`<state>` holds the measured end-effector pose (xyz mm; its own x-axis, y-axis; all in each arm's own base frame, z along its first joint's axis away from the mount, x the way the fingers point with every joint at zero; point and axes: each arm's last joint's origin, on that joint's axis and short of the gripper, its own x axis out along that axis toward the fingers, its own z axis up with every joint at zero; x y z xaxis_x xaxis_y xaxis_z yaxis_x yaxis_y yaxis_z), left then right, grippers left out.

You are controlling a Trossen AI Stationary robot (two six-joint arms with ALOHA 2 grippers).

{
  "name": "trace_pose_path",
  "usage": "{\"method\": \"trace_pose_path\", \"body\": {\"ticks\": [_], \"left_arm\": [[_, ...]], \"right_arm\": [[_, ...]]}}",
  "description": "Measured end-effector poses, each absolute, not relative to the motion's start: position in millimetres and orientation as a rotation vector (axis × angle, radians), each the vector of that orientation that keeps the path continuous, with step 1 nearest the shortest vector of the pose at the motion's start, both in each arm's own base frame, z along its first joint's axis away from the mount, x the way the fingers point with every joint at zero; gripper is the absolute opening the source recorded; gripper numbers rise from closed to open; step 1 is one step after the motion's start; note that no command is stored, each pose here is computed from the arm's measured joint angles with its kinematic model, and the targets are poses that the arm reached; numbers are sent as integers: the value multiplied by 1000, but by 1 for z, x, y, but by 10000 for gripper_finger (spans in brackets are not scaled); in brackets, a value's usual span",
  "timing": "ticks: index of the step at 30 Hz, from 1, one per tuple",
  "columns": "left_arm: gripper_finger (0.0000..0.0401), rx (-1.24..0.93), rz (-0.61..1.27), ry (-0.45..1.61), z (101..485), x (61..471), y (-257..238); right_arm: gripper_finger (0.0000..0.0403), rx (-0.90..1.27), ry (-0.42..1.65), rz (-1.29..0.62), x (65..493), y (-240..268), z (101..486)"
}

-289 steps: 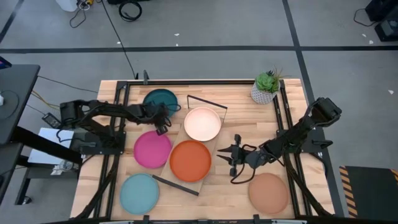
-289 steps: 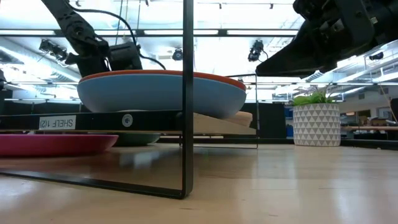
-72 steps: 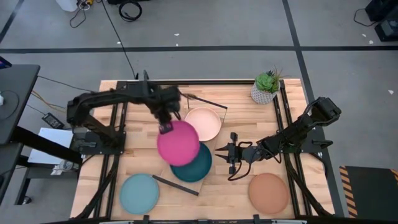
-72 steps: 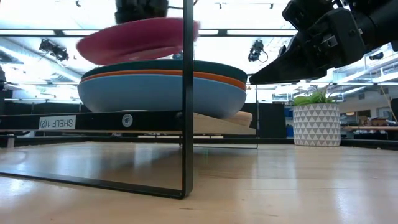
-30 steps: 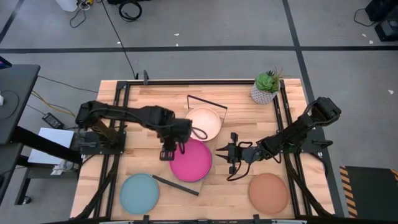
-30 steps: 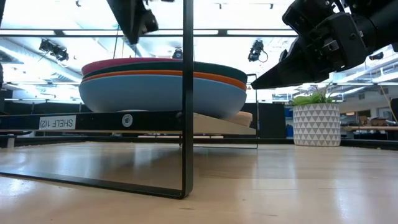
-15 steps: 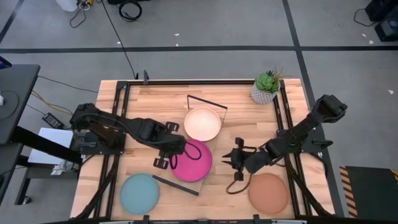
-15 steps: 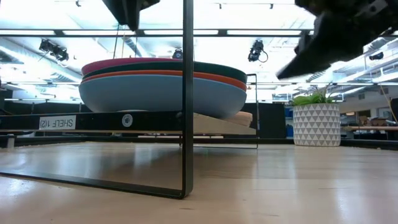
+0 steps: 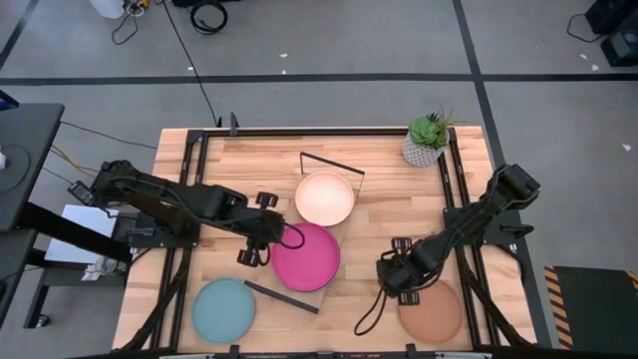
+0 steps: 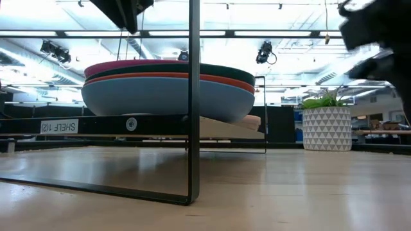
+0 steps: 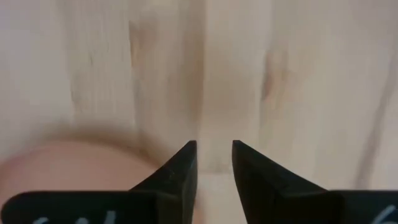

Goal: Place and stack plates onto a shelf
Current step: Stack the brown plate on top of the white plate on the shelf

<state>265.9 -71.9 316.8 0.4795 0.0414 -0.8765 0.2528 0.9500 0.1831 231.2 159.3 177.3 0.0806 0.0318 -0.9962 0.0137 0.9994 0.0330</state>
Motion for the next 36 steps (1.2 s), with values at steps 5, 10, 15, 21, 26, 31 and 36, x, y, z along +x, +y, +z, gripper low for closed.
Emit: {"method": "trace_pose_path", "body": {"ticks": [5,10,15,21,26,31,36], "left_arm": [[125,294,-131,1041,323,261,-71],[125,295,-129,1035,324,260,-71],[125,294,-128,1037,324,260,-71],[125,308,-135,1022,325,262,-71],[125,400,-179,952,328,267,-72],[126,551,-222,867,332,273,-74],[142,700,-226,823,333,278,-74]], "right_arm": [[147,152,1635,61,229,165,165],[181,139,1713,94,223,174,157],[176,4,1722,78,216,177,149],[101,3,1774,43,212,170,137],[16,32,1791,112,217,159,139],[17,62,1715,147,226,134,160],[14,202,1608,125,232,95,192]]}}
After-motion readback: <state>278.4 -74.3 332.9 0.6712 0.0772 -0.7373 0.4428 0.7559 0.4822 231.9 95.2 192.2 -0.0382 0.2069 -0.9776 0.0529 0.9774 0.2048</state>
